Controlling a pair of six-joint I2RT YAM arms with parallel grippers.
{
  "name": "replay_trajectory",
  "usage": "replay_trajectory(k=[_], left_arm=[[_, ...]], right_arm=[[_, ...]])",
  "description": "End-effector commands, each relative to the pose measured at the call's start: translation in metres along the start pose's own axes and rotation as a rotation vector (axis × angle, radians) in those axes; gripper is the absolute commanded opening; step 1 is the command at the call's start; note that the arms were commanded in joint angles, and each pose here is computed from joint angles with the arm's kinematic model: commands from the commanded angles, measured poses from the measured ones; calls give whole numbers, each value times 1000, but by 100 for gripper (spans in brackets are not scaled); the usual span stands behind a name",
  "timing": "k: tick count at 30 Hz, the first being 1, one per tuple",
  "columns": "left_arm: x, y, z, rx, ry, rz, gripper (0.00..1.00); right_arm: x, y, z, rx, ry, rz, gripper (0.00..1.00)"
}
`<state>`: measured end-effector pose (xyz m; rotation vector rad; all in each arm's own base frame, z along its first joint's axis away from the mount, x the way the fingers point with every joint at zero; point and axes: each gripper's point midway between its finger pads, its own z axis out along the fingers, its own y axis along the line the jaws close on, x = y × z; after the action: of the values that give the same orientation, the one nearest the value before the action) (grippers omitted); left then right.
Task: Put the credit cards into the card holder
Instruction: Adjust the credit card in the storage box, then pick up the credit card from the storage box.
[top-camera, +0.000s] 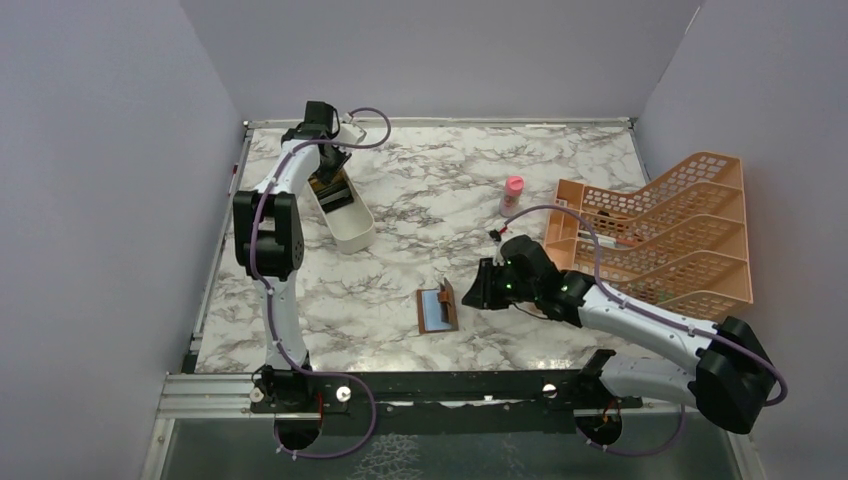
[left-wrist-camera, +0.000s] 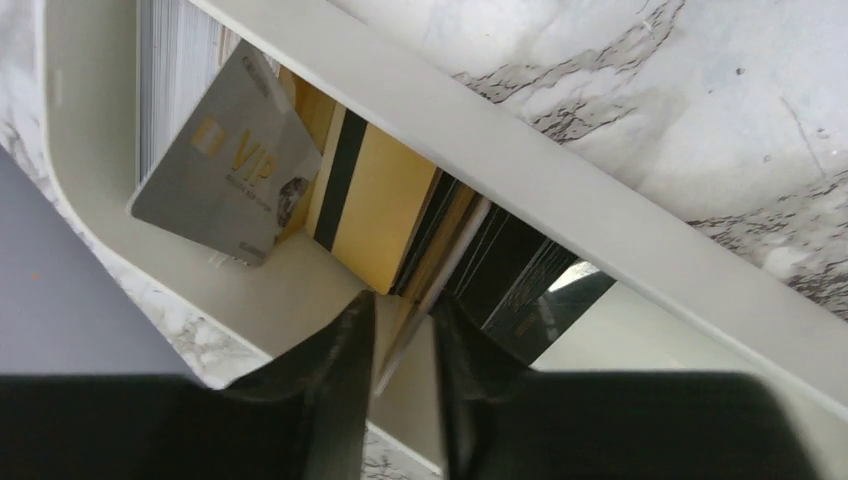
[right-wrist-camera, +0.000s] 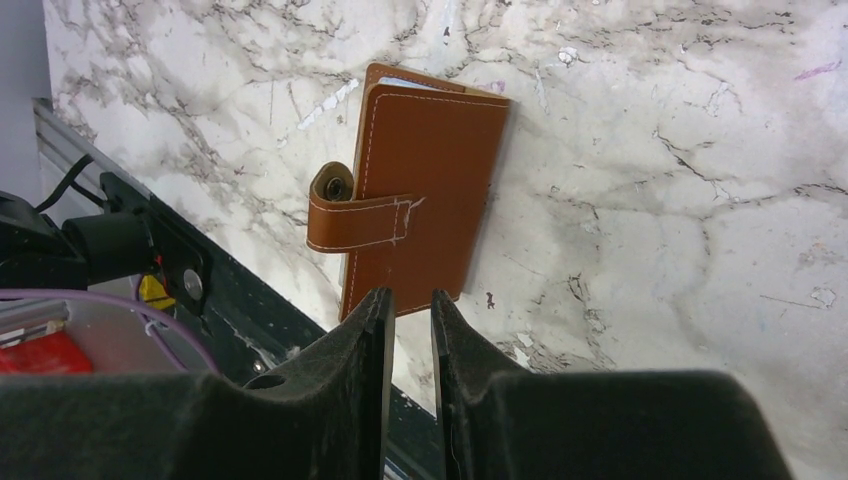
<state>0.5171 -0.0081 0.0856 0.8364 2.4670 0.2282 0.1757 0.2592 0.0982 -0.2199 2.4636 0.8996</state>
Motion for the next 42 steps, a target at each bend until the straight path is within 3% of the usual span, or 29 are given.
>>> replay_trajectory(k=[1, 3, 18, 32, 42], left_arm=[[-32, 37, -29, -107, -114, -23, 41], [-40, 43, -38, -120, -160, -16, 47], [-54, 75, -39, -137, -243, 34, 46], [-48, 52, -12, -20, -254, 84, 42], [-50, 59, 0, -17, -259, 85, 41]], right_arm=[[-11, 9, 0, -6, -11, -16, 25], [-12, 10, 0, -7, -12, -17, 25], [-14, 10, 7, 5, 3, -29, 25], [-17, 12, 14, 9, 14, -30, 25], [-19, 12, 16, 13, 15, -30, 25]])
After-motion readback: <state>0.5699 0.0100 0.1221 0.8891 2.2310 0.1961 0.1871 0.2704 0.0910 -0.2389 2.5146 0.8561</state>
